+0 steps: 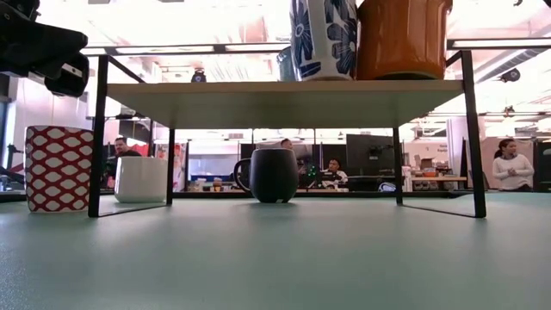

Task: Place coffee mugs
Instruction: Put the white blue mug on the shelf

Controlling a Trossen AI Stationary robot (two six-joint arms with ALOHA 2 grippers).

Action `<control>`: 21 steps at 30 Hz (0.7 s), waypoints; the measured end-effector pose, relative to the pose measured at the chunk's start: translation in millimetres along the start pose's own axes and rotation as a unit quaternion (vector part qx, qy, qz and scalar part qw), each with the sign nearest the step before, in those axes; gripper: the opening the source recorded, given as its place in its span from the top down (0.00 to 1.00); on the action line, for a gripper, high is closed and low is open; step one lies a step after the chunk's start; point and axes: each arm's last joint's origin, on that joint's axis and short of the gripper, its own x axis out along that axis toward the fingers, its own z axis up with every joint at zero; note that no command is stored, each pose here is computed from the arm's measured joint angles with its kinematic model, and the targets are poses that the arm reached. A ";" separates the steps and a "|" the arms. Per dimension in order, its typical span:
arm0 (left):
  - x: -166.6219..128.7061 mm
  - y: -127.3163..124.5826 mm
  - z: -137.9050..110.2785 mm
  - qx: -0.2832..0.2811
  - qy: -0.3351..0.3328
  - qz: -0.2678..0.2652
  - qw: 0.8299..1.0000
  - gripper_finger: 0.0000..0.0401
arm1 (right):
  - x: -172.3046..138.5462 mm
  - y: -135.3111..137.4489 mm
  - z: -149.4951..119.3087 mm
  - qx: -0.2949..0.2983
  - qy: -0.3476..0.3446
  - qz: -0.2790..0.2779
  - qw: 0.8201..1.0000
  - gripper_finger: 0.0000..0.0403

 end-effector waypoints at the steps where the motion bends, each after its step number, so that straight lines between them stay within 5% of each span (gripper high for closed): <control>1: 0.0 0.0 0.0 0.000 0.000 0.000 1.000 1.00 | 0.4 0.0 0.3 -0.001 -0.001 -0.002 1.000 0.92; 21: 0.0 0.0 0.1 0.000 0.000 0.000 1.000 1.00 | 4.8 -1.0 5.2 -0.012 -0.017 -0.003 1.000 0.92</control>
